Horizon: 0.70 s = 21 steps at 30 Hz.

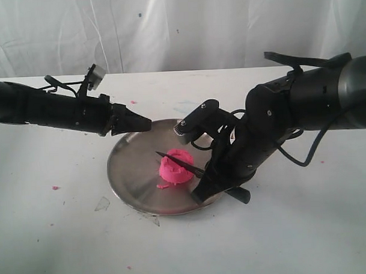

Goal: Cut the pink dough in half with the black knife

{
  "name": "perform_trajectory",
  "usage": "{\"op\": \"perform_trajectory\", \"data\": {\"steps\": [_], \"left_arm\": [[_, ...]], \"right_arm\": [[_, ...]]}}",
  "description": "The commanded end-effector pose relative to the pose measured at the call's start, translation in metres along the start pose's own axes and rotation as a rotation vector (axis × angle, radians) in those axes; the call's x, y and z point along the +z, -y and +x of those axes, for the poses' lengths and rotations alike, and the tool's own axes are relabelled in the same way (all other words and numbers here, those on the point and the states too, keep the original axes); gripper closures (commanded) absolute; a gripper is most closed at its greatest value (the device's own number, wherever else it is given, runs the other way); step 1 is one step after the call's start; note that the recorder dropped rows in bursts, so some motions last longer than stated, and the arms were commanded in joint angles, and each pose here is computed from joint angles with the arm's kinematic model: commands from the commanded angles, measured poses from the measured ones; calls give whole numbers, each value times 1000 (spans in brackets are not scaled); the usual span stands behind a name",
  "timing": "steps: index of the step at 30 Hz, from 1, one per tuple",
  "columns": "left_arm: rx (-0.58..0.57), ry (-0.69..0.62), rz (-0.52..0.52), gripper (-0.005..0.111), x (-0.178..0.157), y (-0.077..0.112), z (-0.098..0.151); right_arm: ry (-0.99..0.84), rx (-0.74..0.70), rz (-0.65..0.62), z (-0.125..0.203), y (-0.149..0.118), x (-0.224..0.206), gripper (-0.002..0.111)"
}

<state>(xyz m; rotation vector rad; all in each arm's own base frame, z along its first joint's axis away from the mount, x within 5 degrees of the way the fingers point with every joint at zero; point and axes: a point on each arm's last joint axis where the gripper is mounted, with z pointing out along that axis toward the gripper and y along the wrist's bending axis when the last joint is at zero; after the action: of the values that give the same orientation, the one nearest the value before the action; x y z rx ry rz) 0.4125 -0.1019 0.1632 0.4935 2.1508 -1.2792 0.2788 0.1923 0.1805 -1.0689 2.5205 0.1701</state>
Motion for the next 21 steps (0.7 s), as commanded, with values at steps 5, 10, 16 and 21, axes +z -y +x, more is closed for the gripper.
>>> {"op": "perform_trajectory", "data": {"steps": [5, 10, 16, 21], "left_arm": [[-7, -70, 23, 107, 23, 0, 16], [-7, -93, 3, 107, 25, -5, 20], [-6, -91, -7, 107, 25, -6, 20], [-6, -89, -13, 107, 25, -7, 20]], "right_arm": [[24, -10, 12, -2, 3, -4, 108], [40, -8, 16, -3, 3, -3, 108], [44, -8, 17, -4, 3, -3, 108], [36, -8, 15, -3, 3, -3, 108]]}}
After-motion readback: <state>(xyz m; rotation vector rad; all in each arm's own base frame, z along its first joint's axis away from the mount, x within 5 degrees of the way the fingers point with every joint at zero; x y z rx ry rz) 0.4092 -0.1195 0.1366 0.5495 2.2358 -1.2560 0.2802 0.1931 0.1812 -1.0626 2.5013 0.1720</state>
